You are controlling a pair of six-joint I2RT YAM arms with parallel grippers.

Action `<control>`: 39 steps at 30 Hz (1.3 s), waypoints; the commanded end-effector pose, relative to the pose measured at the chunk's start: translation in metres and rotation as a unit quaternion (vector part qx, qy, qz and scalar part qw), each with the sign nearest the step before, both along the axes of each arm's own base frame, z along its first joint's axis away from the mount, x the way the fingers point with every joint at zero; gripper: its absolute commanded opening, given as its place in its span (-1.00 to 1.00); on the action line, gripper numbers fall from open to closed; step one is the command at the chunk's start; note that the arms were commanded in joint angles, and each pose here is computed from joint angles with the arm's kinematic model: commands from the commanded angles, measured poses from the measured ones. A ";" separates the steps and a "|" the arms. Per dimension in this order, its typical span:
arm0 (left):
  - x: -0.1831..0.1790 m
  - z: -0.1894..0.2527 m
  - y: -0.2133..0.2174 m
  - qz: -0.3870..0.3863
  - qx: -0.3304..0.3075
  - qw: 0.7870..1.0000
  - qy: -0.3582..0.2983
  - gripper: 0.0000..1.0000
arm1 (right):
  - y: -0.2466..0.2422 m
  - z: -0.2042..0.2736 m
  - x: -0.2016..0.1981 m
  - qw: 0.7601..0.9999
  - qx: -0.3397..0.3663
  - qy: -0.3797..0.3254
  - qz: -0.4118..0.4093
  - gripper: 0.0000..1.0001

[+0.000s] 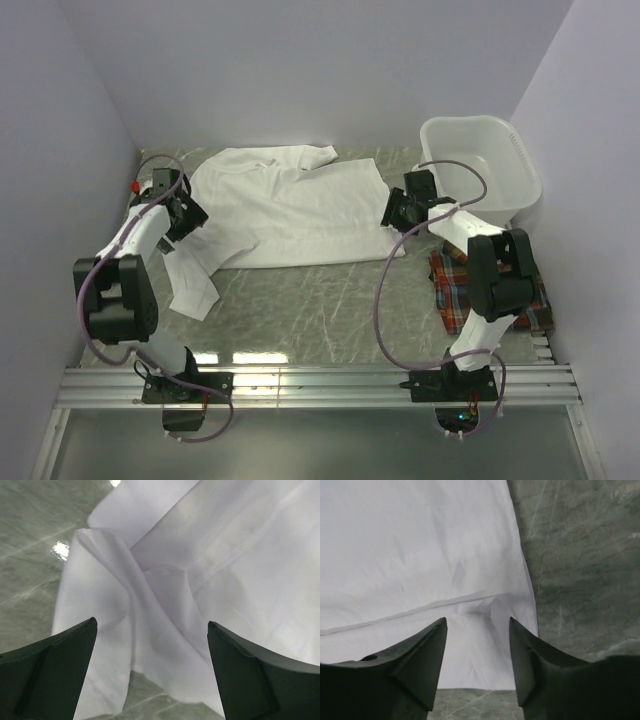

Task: Fold and stack the long sleeve shirts
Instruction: Fold the shirt

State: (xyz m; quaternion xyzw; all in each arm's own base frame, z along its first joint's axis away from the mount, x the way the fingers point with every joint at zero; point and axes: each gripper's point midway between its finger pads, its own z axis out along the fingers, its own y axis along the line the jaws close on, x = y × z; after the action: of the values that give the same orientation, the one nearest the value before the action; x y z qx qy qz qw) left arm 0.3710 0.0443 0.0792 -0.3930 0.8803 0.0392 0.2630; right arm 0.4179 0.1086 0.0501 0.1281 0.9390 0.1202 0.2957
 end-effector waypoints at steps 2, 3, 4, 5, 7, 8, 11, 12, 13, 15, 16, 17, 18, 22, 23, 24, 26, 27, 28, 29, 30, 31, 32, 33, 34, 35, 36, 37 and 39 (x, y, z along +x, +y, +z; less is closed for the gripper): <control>-0.018 0.058 0.009 0.027 0.027 0.998 -0.059 0.97 | 0.014 0.070 -0.002 0.996 -0.014 -0.084 0.023 0.33; -0.025 0.057 0.010 0.032 0.029 0.998 -0.054 0.97 | 0.017 0.072 -0.007 0.996 -0.015 -0.088 0.030 0.36; -0.036 0.053 0.008 0.034 0.028 0.998 -0.044 0.96 | 0.022 0.078 -0.016 0.995 -0.014 -0.094 0.040 0.39; -0.049 0.049 0.006 0.034 0.023 0.998 -0.040 0.96 | 0.033 0.080 -0.024 0.994 -0.013 -0.097 0.057 0.43; -0.071 0.032 -0.003 0.030 0.002 0.999 -0.017 0.95 | 0.037 0.081 -0.039 0.992 -0.034 -0.103 0.068 0.48; -0.079 0.034 -0.005 0.031 -0.005 0.999 -0.025 0.93 | 0.042 0.082 -0.044 0.991 -0.037 -0.106 0.076 0.49; -0.104 0.017 -0.016 0.033 -0.032 0.999 -0.005 0.90 | 0.063 0.080 -0.068 0.987 -0.029 -0.108 0.111 0.49; -0.110 0.012 -0.019 0.043 -0.043 0.998 0.000 0.89 | 0.072 0.084 -0.074 0.986 -0.019 -0.115 0.122 0.49; -0.121 0.001 -0.021 0.050 -0.047 0.997 0.016 0.88 | 0.078 0.080 -0.082 0.985 -0.008 -0.112 0.135 0.49; -0.126 -0.005 -0.024 0.068 -0.062 0.996 0.011 0.85 | 0.085 0.082 -0.088 0.983 0.003 -0.117 0.143 0.49; -0.133 -0.013 -0.024 0.076 -0.063 0.995 0.018 0.85 | 0.090 0.080 -0.093 0.982 0.004 -0.116 0.152 0.49; -0.134 -0.014 -0.023 0.085 -0.061 0.994 0.015 0.83 | 0.092 0.080 -0.096 0.981 0.005 -0.116 0.156 0.49; -0.135 -0.016 -0.019 0.101 -0.057 0.993 0.013 0.83 | 0.095 0.079 -0.098 0.981 0.006 -0.114 0.159 0.49; -0.143 -0.031 -0.005 0.139 -0.048 0.989 0.015 0.84 | 0.099 0.077 -0.104 0.979 0.007 -0.114 0.168 0.49; -0.143 -0.033 -0.002 0.144 -0.052 0.988 0.014 0.84 | 0.102 0.077 -0.107 0.978 0.014 -0.112 0.174 0.49; -0.145 -0.036 0.003 0.152 -0.057 0.987 0.014 0.84 | 0.103 0.077 -0.108 0.978 0.015 -0.112 0.176 0.49; -0.146 -0.042 0.006 0.157 -0.059 0.986 0.017 0.84 | 0.102 0.075 -0.109 0.978 0.015 -0.110 0.176 0.49; -0.146 -0.045 0.009 0.157 -0.057 0.986 0.020 0.84 | 0.102 0.076 -0.109 0.978 0.015 -0.112 0.177 0.49; -0.145 -0.047 0.010 0.155 -0.058 0.986 0.020 0.83 | 0.102 0.075 -0.109 0.978 0.015 -0.112 0.177 0.49; -0.145 -0.052 0.009 0.153 -0.062 0.986 0.027 0.81 | 0.102 0.074 -0.110 0.978 0.015 -0.111 0.177 0.49; -0.144 -0.054 0.007 0.146 -0.065 0.987 0.030 0.80 | 0.102 0.073 -0.110 0.978 0.016 -0.109 0.177 0.49; -0.144 -0.057 0.005 0.142 -0.071 0.987 0.032 0.79 | 0.103 0.073 -0.110 0.978 0.017 -0.108 0.178 0.49; -0.144 -0.062 0.003 0.140 -0.077 0.986 0.039 0.74 | 0.104 0.073 -0.110 0.978 0.019 -0.108 0.179 0.49; -0.146 -0.065 0.002 0.140 -0.079 0.986 0.045 0.71 | 0.104 0.074 -0.110 0.978 0.021 -0.108 0.180 0.49; -0.148 -0.069 0.000 0.137 -0.081 0.986 0.049 0.68 | 0.105 0.074 -0.110 0.977 0.022 -0.110 0.179 0.49; -0.150 -0.072 0.000 0.140 -0.081 0.985 0.057 0.58 | 0.105 0.076 -0.110 0.977 0.024 -0.111 0.179 0.49; -0.152 -0.075 0.000 0.140 -0.082 0.985 0.061 0.52 | 0.105 0.076 -0.110 0.977 0.024 -0.112 0.179 0.49; -0.153 -0.077 -0.001 0.140 -0.085 0.984 0.065 0.47 | 0.105 0.076 -0.110 0.977 0.024 -0.111 0.178 0.48; -0.155 -0.078 -0.002 0.144 -0.086 0.983 0.068 0.26 | 0.105 0.076 -0.110 0.977 0.024 -0.111 0.180 0.48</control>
State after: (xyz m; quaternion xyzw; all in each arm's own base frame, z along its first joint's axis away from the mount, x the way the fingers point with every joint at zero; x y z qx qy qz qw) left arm 0.2167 0.0516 0.0156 -0.5288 0.8292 0.0478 0.1747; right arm 0.3031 0.2082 0.1085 -0.0508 0.9186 0.1892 0.3433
